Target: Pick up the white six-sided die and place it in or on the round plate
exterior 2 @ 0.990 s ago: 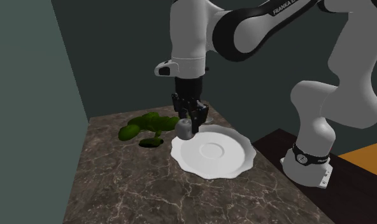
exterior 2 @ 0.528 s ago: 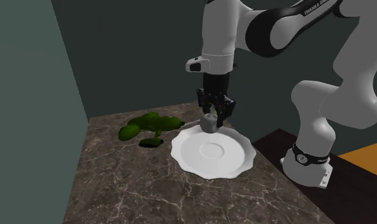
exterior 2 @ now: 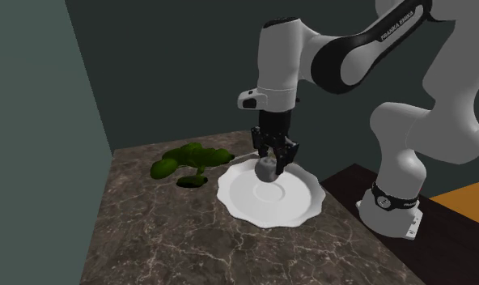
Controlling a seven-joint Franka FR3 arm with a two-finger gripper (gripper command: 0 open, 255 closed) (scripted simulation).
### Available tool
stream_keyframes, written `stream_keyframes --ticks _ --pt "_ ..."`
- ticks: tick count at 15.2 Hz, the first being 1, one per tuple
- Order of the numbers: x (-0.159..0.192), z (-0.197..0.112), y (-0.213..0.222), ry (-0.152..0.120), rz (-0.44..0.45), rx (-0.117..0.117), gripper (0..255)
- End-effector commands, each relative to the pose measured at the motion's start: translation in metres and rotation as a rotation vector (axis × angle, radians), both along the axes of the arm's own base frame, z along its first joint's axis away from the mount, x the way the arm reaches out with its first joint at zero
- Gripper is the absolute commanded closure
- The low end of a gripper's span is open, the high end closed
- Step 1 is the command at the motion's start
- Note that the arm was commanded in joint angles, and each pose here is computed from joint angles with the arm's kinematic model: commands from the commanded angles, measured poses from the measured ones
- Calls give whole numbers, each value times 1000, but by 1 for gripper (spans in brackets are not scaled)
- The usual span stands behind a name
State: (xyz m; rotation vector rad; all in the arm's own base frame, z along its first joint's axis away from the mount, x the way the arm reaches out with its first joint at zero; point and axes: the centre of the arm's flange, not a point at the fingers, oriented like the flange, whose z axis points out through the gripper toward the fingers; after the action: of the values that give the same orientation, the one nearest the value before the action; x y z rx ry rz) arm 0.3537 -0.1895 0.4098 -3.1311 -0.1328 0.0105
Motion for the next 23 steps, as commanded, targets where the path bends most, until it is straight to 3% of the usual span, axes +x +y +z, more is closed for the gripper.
stream_keyframes --ticks 1,6,13,14,19,23 --pt "0 -11 0 -1 0 0 255" --pt "0 -37 0 -1 0 0 255" --pt "0 -37 0 -1 0 0 255" --pt "0 -37 0 -1 0 0 0" --pt "0 -37 0 -1 0 0 0" --pt "0 13 0 -1 0 0 0"
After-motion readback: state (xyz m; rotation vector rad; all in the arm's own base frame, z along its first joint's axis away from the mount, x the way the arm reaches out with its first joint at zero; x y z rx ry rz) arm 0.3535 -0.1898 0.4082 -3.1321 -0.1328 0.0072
